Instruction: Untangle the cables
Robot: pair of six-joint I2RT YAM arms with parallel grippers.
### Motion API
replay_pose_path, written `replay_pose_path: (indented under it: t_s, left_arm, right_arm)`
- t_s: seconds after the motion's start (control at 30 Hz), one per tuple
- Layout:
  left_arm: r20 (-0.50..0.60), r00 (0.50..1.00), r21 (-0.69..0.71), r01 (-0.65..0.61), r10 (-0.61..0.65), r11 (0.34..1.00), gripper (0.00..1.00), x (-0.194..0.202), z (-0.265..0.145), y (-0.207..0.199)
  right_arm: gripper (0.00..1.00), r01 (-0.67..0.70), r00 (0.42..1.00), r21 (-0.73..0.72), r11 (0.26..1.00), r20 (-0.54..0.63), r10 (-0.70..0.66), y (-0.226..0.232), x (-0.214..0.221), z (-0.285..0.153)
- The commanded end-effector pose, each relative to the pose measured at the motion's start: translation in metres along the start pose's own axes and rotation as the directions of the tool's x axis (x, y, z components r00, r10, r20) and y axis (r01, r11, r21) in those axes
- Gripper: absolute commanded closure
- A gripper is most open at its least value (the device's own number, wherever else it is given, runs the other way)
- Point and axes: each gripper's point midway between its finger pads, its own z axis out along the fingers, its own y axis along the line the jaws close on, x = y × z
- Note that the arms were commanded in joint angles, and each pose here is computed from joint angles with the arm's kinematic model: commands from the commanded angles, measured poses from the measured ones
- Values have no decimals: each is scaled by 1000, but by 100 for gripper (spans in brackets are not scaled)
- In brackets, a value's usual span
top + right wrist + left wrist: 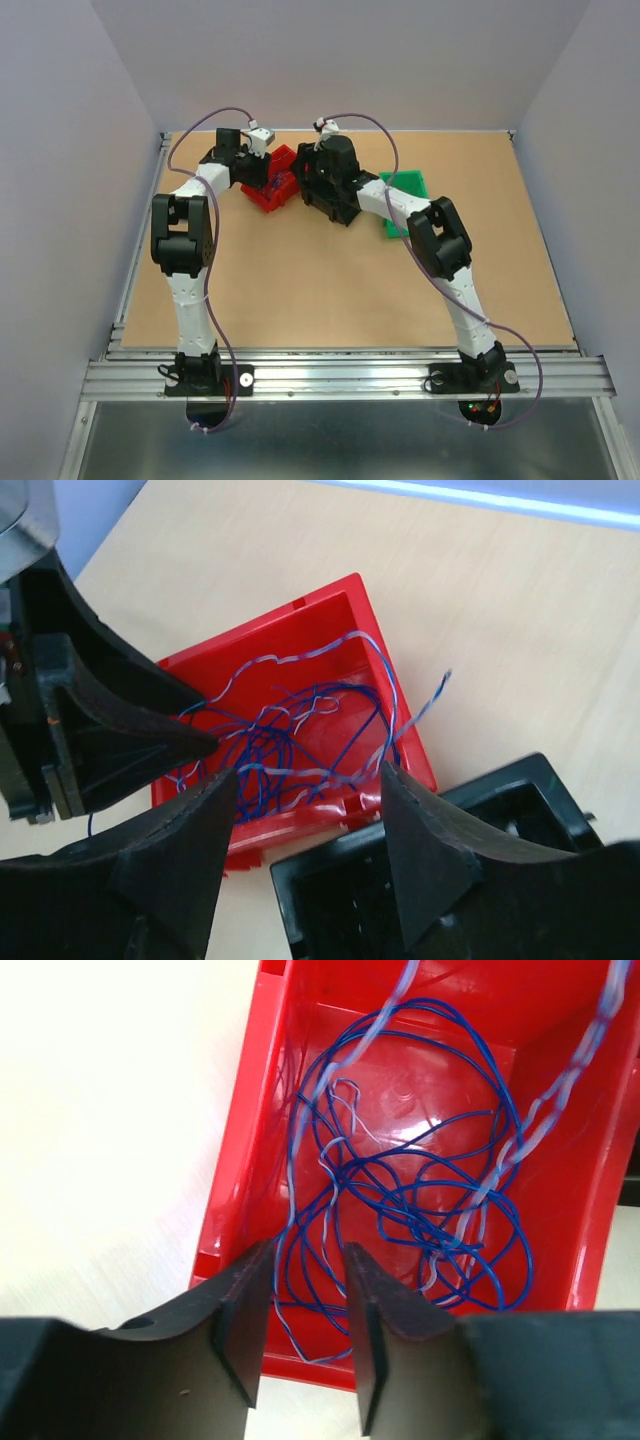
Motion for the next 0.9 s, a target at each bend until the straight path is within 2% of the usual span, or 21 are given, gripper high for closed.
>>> replay_pose_path:
  t_s: [0.0, 0.37, 0.57, 0.6, 0.63, 0.7, 0.73, 0.77, 0.8, 0.83, 0.87]
  left_arm:
    - [109, 993, -1, -48, 48, 999, 49, -45, -29, -5]
    - [171, 983, -13, -73, 74, 997, 40, -71, -56, -10]
    - [202, 974, -50, -91, 99, 995, 38, -83, -76, -10]
    - [209, 972, -72, -96, 109, 993, 36, -84, -85, -10]
    - [218, 969, -86, -100, 117, 991, 33, -85, -91, -9]
    - [233, 964, -122, -102, 129, 987, 4, -80, -99, -7]
    - [274, 951, -149, -106, 144, 983, 1, -92, -120, -8]
    - [289, 946, -165, -103, 148, 981, 1, -93, -129, -7]
    - [341, 928, -208, -80, 149, 975, 1, -97, -150, -4]
    - [375, 916, -230, -60, 146, 971, 1, -100, -163, -3]
    - [428, 892, -258, -36, 148, 966, 1, -106, -178, 3]
  right_arm:
    - [34, 19, 984, -38, 999, 180, -12, 24, -59, -21]
    - [30, 16, 974, -23, 1000, 226, -10, 24, -70, -41]
    - [27, 15, 968, -17, 1000, 250, -10, 22, -71, -61]
    - [24, 20, 958, -30, 999, 285, -10, 28, -85, -71]
    - [18, 19, 964, -22, 1000, 267, -12, 24, -72, -78]
    - [8, 36, 952, -35, 999, 305, -24, 27, -77, -95]
    - [0, 49, 931, -53, 997, 363, -27, 38, -102, -120]
    - [0, 50, 945, -36, 998, 326, -35, 28, -75, -132]
    - [0, 73, 907, -58, 996, 419, -42, 42, -110, -166]
    - [0, 67, 898, -28, 997, 437, -47, 37, -112, -181]
    - [0, 75, 910, 8, 997, 407, -71, 26, -91, -197]
